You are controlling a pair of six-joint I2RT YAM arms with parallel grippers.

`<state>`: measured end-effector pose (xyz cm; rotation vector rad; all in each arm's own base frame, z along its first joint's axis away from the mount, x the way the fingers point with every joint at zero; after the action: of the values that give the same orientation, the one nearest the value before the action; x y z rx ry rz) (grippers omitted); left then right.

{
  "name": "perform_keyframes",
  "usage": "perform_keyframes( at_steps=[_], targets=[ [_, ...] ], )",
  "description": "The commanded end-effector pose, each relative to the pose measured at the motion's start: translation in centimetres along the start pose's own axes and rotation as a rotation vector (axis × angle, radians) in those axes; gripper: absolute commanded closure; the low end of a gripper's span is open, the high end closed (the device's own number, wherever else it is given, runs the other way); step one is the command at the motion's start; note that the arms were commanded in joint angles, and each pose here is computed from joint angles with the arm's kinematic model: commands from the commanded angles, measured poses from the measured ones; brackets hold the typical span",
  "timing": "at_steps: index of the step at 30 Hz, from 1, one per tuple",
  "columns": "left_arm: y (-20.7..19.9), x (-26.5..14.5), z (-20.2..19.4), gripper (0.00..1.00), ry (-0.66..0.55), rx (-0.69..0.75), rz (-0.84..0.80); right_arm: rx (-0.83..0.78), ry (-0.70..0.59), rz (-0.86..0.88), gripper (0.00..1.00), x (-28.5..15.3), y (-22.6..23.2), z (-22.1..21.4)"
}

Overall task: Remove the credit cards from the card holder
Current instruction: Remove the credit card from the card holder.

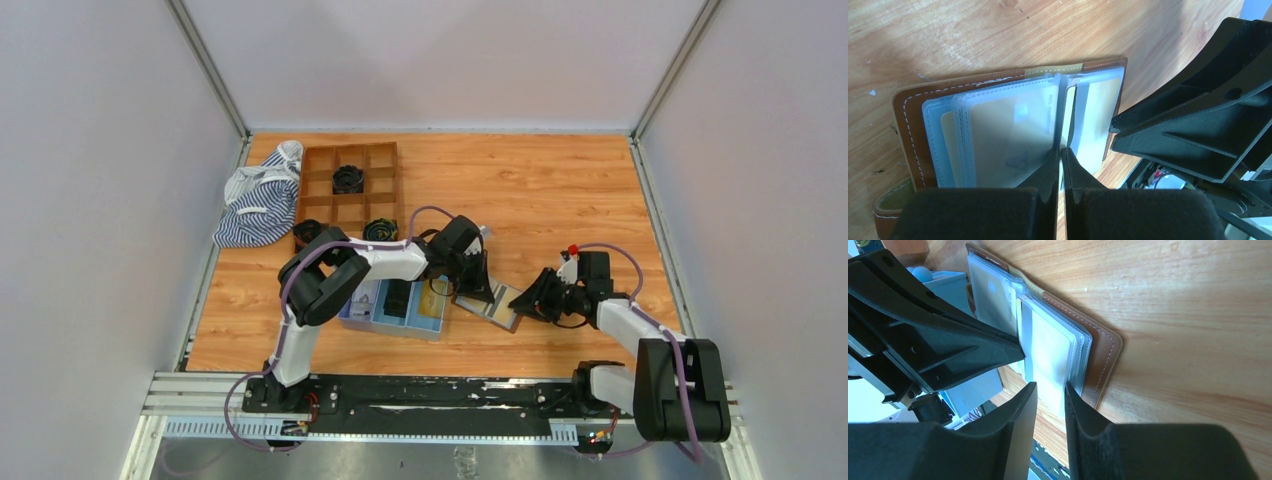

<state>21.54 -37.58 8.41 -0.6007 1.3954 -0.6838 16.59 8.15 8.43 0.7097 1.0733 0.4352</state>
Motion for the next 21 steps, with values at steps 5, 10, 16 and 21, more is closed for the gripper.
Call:
perform_keyframes(
  at_steps=[5, 10, 16, 21],
  targets=[
    [0.0, 1.3, -0.6, 1.00, 0.045, 0.004, -0.035, -0.038, -0.011, -0.164, 0.67, -1.1, -0.5, -0.4],
    [-1.2, 2.6, -0.4, 1.00, 0.061, 0.007, -0.058, -0.014, -0.090, -0.220, 0.63, -2.9, -0.5, 1.0],
    [-3.1, 3.7, 0.9, 1.00, 0.044, 0.011, -0.096, 0.025, -0.107, -0.208, 0.63, -3.6, -0.5, 1.5],
    [-3.5, 3.0, 2.0, 1.00, 0.018, 0.014, -0.113, 0.048, -0.111, -0.212, 0.63, -3.7, -0.6, 1.2]
  ],
)
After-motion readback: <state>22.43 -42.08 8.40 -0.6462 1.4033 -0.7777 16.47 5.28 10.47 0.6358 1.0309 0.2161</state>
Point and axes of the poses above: each gripper's point midway between its finger pads, its own x axis out along the fingers, its own y axis along the line the jaws close on, z = x × y, the point moved 8 cm from there along -x, back along the fingers, and after that the axes turned 11 degrees about -x, right-handed, at the moved point
